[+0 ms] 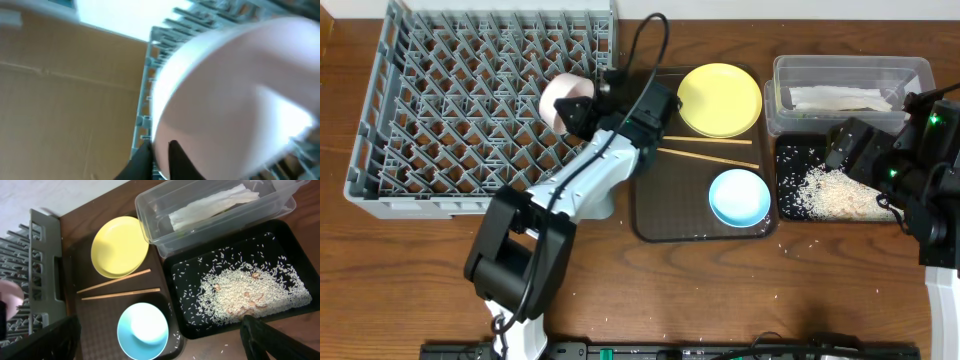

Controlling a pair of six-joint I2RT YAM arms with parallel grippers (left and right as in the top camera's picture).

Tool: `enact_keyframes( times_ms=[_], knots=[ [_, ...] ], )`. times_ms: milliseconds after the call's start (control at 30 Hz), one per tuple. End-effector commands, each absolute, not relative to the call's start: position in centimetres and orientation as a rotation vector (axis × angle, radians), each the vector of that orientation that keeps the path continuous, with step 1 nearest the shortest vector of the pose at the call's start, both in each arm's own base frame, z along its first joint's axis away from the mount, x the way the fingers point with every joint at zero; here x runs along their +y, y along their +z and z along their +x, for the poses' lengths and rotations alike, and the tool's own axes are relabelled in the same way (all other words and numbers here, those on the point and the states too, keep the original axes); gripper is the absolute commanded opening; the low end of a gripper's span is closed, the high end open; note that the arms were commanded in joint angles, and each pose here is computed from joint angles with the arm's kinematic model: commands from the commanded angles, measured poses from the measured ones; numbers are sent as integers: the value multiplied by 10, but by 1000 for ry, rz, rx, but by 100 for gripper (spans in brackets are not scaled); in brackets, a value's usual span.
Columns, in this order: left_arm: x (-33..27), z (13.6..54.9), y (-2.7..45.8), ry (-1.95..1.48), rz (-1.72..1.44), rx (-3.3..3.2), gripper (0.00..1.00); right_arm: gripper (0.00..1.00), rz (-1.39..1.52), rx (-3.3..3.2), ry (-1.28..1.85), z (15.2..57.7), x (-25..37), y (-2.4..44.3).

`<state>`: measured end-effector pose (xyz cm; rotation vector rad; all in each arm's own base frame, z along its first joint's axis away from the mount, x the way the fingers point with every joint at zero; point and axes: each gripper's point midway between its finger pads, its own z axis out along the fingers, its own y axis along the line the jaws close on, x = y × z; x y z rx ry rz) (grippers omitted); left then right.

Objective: Sort waste into correct bins and load items into the dishwasher
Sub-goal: 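Carry the pink bowl with left gripper and set it in the rack, then move left gripper to the blue bowl and grasp its rim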

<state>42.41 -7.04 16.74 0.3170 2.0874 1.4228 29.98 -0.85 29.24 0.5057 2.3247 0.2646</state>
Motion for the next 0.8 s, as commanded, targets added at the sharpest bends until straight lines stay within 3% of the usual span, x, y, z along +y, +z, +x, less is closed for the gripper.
enact_keyframes(
  times_ms=[0, 133, 300, 500, 633, 767],
  knots=[
    [-95, 414, 140, 1324, 476, 2180, 24, 99, 522, 2320, 264, 300, -10, 294],
    [-114, 403, 121, 1222, 599, 2265, 38, 99, 522, 2320, 264, 300, -10, 294],
    [-131, 397, 104, 1036, 652, 2376, 42, 99, 522, 2320, 265, 300, -10, 294],
    [-157, 406, 136, 781, 602, 2385, 57, 99, 522, 2320, 264, 300, -10, 294],
    [-196, 397, 166, 386, 628, 2404, 73, 99, 522, 2320, 264, 300, -10, 294],
    [-249, 362, 178, -133, 697, 2468, 76, 99, 522, 2320, 264, 300, -10, 294]
  ],
)
